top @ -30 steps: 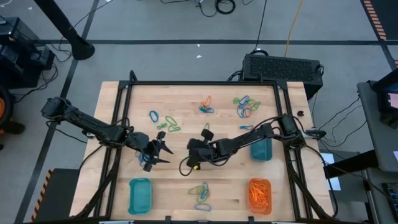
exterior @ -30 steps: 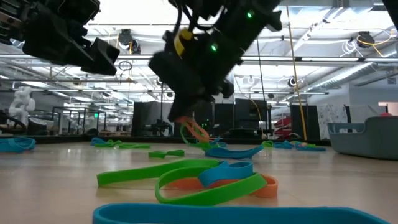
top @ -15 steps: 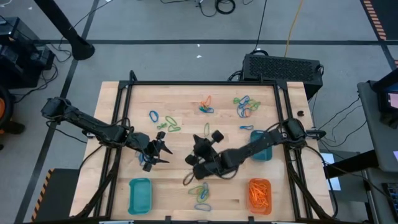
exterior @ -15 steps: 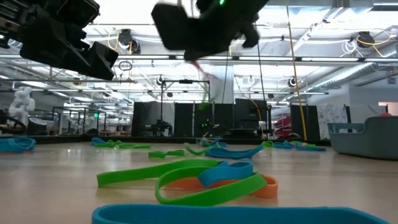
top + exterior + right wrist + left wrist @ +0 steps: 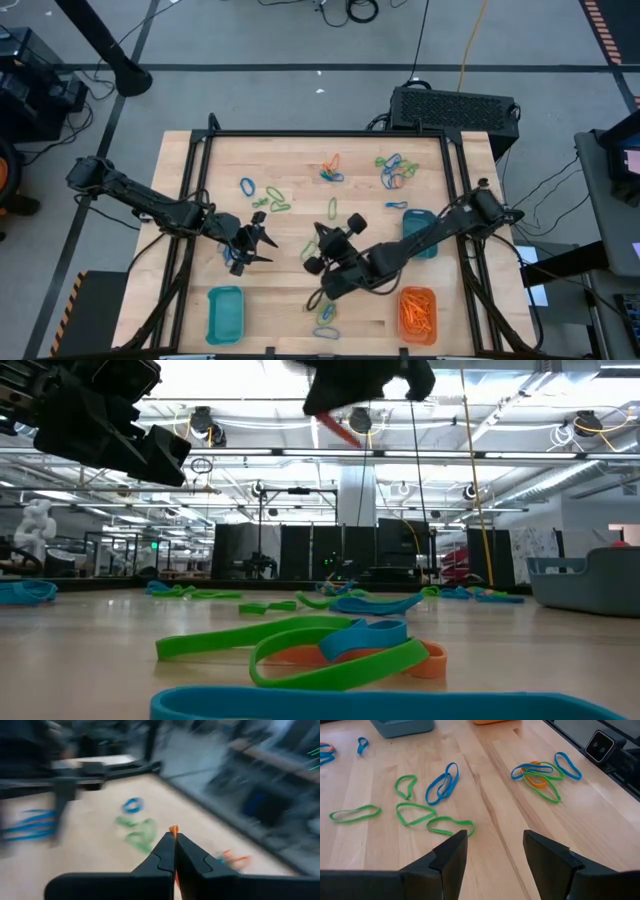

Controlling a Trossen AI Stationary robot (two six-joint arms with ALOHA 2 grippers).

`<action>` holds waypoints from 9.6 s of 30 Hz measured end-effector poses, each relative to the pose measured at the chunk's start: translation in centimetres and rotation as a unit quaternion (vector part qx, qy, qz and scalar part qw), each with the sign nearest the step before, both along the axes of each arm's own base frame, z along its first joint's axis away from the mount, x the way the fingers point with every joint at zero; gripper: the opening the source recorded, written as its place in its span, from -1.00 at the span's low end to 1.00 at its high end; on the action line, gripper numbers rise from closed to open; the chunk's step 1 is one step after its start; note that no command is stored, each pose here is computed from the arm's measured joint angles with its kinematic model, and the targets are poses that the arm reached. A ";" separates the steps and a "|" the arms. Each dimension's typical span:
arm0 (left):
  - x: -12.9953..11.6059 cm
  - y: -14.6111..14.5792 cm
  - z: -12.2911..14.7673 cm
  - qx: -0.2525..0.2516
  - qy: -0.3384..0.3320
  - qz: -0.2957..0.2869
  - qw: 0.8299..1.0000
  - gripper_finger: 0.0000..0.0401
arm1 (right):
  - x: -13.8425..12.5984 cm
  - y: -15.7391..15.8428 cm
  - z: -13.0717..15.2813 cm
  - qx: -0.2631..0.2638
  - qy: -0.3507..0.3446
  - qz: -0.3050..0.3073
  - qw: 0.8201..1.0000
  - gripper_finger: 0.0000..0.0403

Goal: Sort rubber bands into baskets
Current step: Put the orange rubber band into the orange bin

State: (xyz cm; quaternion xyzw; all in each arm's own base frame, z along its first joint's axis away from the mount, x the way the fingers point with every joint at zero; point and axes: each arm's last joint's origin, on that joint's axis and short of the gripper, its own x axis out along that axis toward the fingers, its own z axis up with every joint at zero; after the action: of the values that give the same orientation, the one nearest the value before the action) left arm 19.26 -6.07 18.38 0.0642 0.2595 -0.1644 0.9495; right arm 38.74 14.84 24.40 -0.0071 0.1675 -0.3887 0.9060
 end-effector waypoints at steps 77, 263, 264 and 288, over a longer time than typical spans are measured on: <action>0.2 -0.4 0.6 -0.023 -0.026 -0.002 0.999 0.00 | -15.2 8.1 -4.0 0.435 0.385 -0.097 0.808 -0.44; -2.0 8.3 -0.9 -0.035 -0.161 0.115 0.980 0.00 | -17.8 6.3 -5.6 0.571 0.329 -0.103 0.745 -0.96; -2.0 8.2 -0.9 -0.039 -0.160 0.117 0.979 0.00 | -17.8 6.3 -5.6 0.571 0.329 -0.103 0.745 -0.93; -1.9 8.2 -0.9 -0.042 -0.161 0.116 0.979 0.00 | -18.5 2.0 0.7 0.542 0.168 -0.085 0.819 -0.29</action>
State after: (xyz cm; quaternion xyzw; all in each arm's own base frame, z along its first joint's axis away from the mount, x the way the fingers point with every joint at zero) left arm 17.32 2.17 17.47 0.0192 0.1015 -0.0511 0.9933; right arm 20.29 16.82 25.07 0.4337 0.5011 -0.3031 0.6848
